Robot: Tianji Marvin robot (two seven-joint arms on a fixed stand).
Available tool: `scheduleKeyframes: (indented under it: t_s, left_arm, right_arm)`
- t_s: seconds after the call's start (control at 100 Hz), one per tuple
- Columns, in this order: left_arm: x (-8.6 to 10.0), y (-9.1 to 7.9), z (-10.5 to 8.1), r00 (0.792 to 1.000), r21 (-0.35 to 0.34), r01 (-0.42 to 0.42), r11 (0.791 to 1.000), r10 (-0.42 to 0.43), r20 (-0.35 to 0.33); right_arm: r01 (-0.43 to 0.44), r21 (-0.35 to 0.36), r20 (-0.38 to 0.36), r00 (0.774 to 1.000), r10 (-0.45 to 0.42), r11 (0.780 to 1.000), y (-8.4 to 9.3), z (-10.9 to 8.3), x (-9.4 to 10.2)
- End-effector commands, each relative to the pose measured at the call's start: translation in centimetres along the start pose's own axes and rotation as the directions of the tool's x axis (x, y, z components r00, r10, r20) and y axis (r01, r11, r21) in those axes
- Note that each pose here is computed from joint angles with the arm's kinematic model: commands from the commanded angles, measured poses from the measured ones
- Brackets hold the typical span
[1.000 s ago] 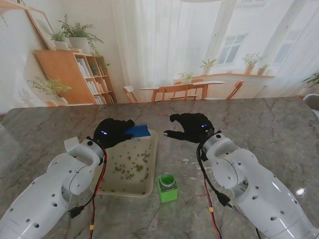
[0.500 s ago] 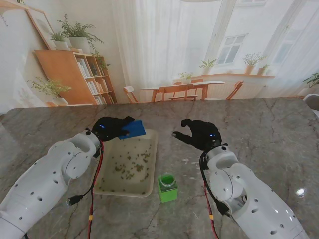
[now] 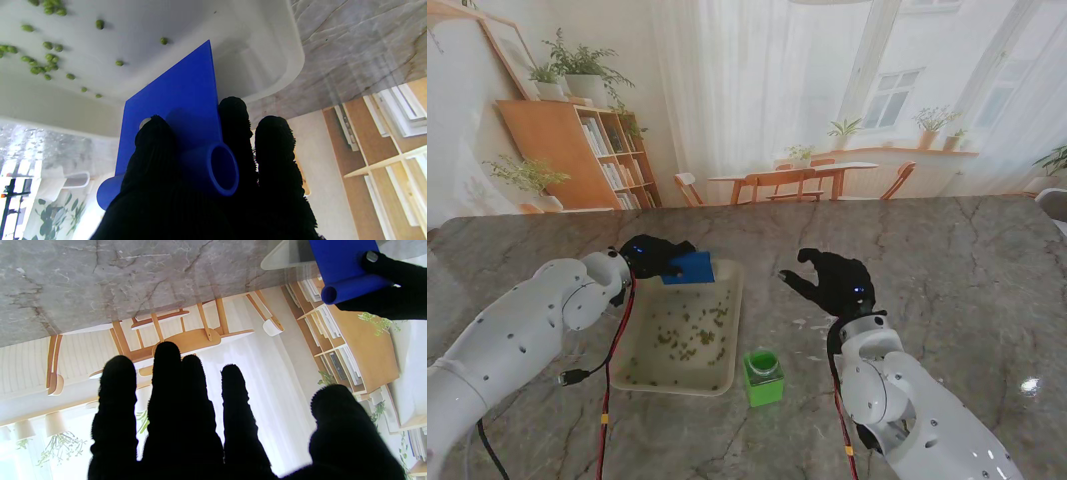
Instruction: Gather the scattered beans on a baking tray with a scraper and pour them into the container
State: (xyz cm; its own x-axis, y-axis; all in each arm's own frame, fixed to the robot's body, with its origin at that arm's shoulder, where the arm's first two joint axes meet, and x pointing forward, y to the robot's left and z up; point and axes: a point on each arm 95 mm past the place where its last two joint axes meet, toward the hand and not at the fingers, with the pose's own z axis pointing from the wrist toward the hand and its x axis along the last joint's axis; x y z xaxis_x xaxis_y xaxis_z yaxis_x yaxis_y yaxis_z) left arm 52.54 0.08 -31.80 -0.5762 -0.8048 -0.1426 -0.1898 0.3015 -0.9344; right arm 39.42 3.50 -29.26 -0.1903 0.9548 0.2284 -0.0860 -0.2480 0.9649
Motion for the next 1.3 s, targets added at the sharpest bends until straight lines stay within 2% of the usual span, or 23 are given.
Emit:
scheduleKeyframes:
  t_s: [0.0,0.26,0.44,0.77,1.15,1.29]
  left_arm:
    - [-0.2,-0.2,0.3,1.0,0.005,0.012,1.0,-0.012,0.0]
    - [-0.2,0.5,0.7,1.0,-0.011,0.013,1.0,-0.014,-0.018]
    - [0.2,0.6,0.8,0.999,-0.013,0.021,1.0,-0.021,-0.032]
    - [1.2,0.3,1.1,0.999,-0.016,0.002,1.0,-0.003,-0.049]
    - [1.9,-1.0,1.7,0.998,0.024,-0.009,1.0,0.011,-0.064]
    - [1.8,-1.1,2.1,0.997,0.006,-0.009,1.0,0.01,-0.073]
  right_arm:
    - [-0.016,0.015,0.0,1.0,0.016,1.0,-0.6,-0.3,0.2]
    - [-0.034,-0.011,-0.004,0.999,0.034,0.999,-0.8,-0.3,0.4]
    - [-0.041,0.002,-0.004,0.999,0.041,0.999,-1.0,-0.3,0.3]
    - [-0.056,0.022,-0.009,0.998,0.056,0.998,-1.2,-0.3,0.4]
    - [-0.068,0.024,-0.015,0.998,0.068,0.997,-1.3,-0.3,0.5]
    - [-0.07,0.024,-0.018,0.997,0.071,0.997,-1.3,-0.4,0.5]
